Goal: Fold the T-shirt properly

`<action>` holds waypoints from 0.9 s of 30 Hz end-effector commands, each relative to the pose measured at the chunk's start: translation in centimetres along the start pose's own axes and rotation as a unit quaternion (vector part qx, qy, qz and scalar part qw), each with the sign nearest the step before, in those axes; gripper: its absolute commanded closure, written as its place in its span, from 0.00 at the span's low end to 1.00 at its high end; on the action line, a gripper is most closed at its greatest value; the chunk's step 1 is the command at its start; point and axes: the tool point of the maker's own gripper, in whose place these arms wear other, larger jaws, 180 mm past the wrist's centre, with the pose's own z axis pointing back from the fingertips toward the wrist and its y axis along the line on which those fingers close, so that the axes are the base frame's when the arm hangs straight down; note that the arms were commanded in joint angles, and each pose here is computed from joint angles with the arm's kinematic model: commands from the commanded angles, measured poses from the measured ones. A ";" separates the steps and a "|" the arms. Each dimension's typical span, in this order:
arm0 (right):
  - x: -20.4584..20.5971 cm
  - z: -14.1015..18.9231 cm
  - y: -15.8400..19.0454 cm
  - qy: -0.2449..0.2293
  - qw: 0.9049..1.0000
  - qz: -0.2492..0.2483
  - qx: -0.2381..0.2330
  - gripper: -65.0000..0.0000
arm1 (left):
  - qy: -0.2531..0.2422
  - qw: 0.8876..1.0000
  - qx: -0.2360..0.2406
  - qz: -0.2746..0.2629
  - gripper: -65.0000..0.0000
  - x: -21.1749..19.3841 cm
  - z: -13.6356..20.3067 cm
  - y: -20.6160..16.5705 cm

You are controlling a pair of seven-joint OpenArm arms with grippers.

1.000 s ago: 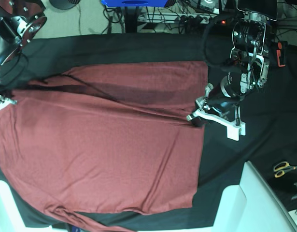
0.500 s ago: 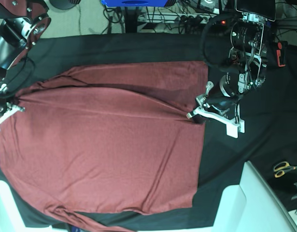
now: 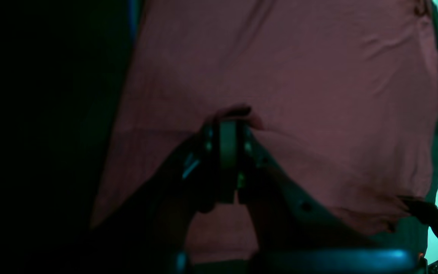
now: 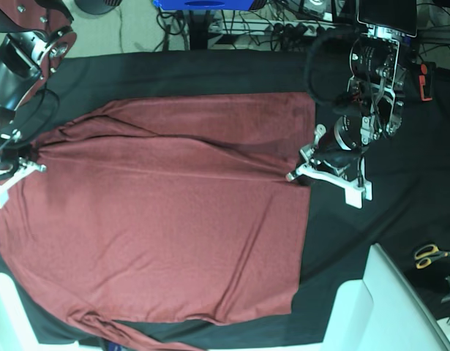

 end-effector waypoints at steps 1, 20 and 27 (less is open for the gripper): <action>2.3 0.9 -0.4 -0.033 0.999 0.002 -0.005 1.00 | -0.026 1.000 -0.014 -0.007 1.00 2.0 0.2 -1.0; 6.1 3.6 -0.2 -0.139 0.990 0.011 -0.020 0.33 | -0.047 0.998 -0.029 -0.005 0.00 4.0 -0.2 -2.5; 7.6 6.9 -3.9 -0.180 0.981 -0.005 -0.068 0.33 | -0.039 0.998 -0.046 -0.021 0.00 1.3 2.5 -3.2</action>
